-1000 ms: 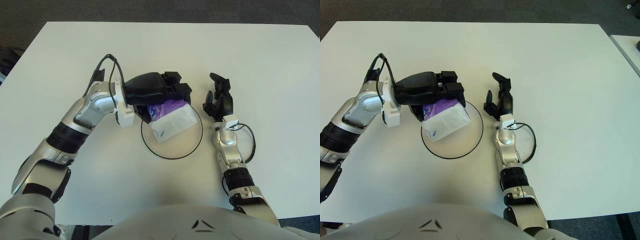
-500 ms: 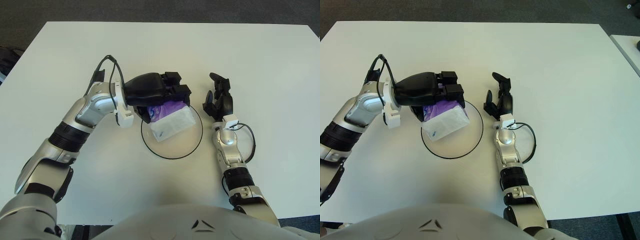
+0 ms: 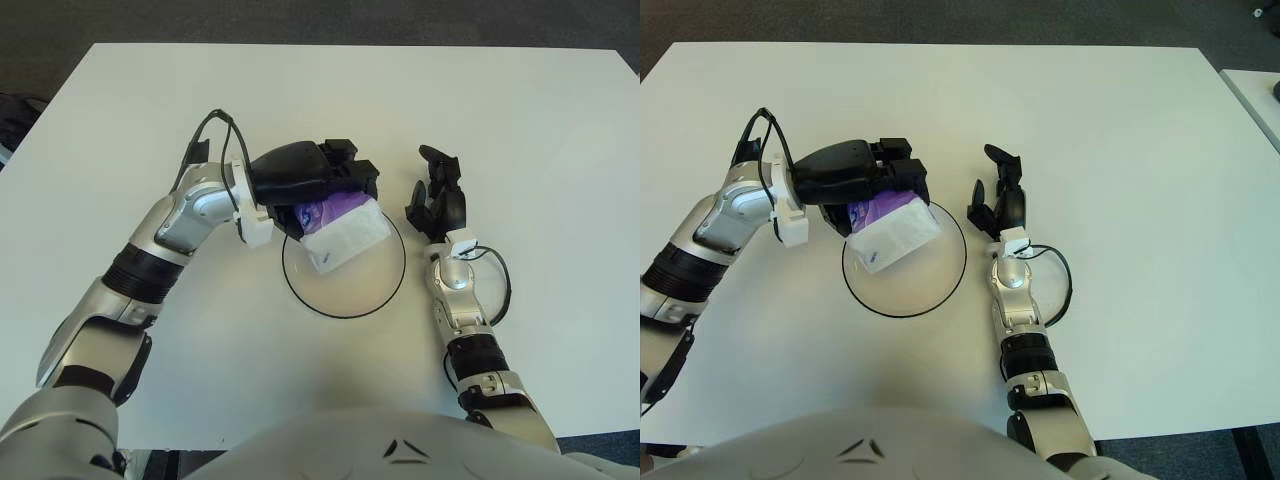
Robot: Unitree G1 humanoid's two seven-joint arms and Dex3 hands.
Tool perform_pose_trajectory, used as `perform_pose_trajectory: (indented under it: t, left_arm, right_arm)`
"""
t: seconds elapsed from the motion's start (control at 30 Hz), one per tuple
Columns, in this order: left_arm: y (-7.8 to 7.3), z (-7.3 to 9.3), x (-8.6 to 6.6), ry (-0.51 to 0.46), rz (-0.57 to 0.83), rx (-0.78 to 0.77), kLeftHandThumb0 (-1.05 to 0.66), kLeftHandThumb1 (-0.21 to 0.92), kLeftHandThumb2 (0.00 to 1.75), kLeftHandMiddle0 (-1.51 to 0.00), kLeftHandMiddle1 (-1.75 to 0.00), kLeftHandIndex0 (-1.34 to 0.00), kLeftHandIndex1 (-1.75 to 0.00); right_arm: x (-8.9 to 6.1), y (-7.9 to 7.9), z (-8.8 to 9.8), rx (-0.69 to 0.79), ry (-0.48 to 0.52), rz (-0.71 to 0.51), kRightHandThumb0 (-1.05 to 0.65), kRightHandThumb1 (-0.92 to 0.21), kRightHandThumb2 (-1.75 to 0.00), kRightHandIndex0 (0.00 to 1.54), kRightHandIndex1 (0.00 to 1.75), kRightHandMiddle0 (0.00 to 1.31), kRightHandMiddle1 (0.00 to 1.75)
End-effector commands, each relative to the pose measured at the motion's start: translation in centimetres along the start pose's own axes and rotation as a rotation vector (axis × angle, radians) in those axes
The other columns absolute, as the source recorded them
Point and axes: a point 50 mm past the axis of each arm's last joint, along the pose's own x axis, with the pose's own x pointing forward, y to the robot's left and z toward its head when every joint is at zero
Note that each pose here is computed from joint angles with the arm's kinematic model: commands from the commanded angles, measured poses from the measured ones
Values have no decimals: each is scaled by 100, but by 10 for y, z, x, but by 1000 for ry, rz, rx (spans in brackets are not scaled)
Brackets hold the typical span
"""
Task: Put the tissue paper into the plate.
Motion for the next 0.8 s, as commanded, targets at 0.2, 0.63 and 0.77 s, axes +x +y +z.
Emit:
perform_pose_trajectory:
  t: [0.2,0.63,0.77]
  left_arm:
    - [-3,-2,3,-191,97,63,-36,83,61,-12,-137,-21,-140]
    - [-6,-5,-6,-267,13,281,-94,92,80,0,-5,0,-31]
    - [-7,-6,-5,-267,9,324,-102,92,80,0,-1,0,-25]
  right_arm:
    - [-77,-18,-82,-102,458,-17,-72,-92,-81,29,18,0,91]
    - [-78,-20,-82,-70,461,13,-74,-92,-76,29,20,0,91]
    - [-78,-21,-82,-80,462,6,-75,-92,-76,28,19,0,88]
